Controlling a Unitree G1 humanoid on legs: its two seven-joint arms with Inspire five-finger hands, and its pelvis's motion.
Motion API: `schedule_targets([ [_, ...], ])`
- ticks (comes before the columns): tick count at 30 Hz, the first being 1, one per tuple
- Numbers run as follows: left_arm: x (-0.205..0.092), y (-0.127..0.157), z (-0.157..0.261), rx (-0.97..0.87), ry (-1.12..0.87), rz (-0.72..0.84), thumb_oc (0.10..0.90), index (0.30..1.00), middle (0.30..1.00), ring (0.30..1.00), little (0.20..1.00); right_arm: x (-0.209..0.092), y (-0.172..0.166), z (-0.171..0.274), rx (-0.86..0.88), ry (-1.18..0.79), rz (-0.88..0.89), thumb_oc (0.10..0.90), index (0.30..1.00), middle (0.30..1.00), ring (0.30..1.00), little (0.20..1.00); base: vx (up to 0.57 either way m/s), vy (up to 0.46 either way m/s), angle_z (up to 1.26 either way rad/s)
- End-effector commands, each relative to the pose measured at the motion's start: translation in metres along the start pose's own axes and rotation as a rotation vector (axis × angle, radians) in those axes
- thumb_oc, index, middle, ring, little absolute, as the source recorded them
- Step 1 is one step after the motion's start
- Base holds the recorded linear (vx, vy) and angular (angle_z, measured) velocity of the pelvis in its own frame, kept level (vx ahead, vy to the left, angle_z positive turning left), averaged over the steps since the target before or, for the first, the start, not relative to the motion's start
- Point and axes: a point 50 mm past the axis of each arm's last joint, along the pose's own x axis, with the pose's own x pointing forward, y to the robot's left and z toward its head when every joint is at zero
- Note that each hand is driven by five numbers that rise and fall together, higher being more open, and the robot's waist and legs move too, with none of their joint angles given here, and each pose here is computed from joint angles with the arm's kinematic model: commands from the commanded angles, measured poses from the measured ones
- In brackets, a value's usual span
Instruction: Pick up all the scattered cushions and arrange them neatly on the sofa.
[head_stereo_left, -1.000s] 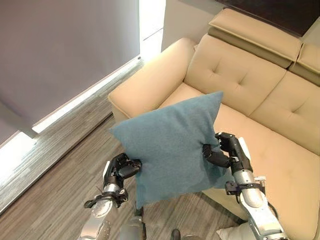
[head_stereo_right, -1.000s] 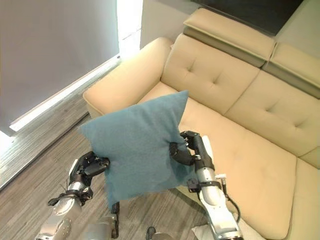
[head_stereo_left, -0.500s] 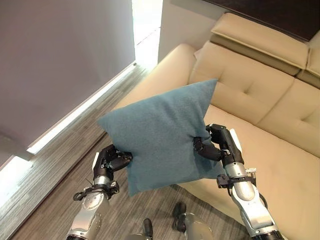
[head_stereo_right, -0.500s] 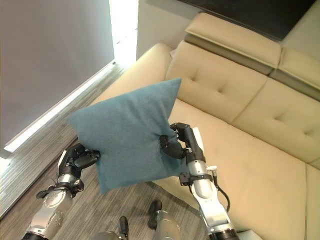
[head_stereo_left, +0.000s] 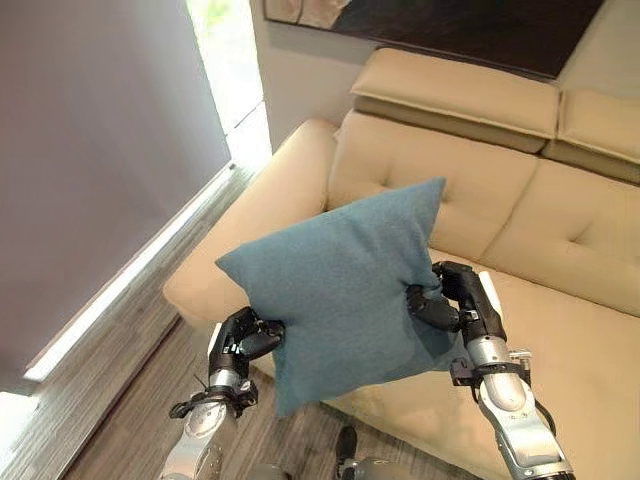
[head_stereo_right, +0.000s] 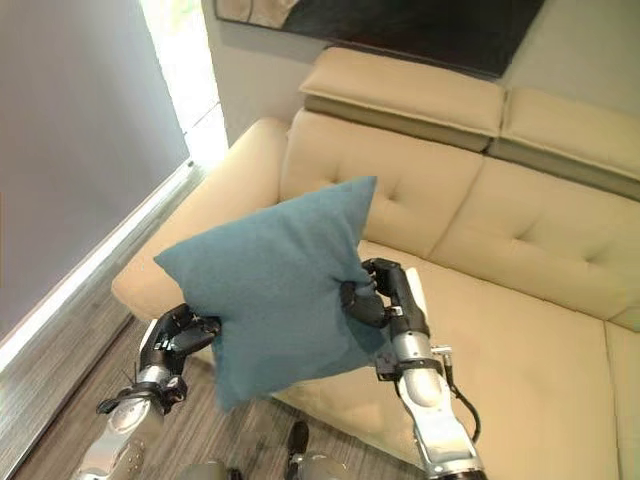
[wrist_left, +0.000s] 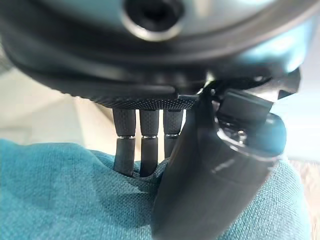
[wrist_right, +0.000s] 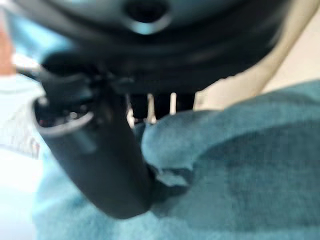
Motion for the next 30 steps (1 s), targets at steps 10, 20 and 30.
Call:
schedule_targets([
  [10, 0.000, -0.056, 0.078, -0.034, -0.396, -0.315, 0.400, 0.300, 0.300, 0.300, 0.300, 0.009, 0.016, 0.056, 0.079, -0.316, 0.064, 0.400, 0.300, 0.300, 0.300, 0.300, 0.14, 0.122, -0.41],
  [20, 0.002, -0.038, 0.081, 0.006, -0.413, -0.237, 0.400, 0.300, 0.300, 0.300, 0.300, 0.010, 0.027, 0.059, 0.099, -0.324, 0.089, 0.400, 0.300, 0.300, 0.300, 0.300, 0.07, 0.104, -0.37],
  [30, 0.003, -0.041, 0.084, 0.041, -0.439, -0.238, 0.400, 0.300, 0.300, 0.300, 0.300, 0.009, 0.018, 0.053, 0.062, -0.303, 0.062, 0.400, 0.300, 0.300, 0.300, 0.300, 0.12, -0.091, 0.00],
])
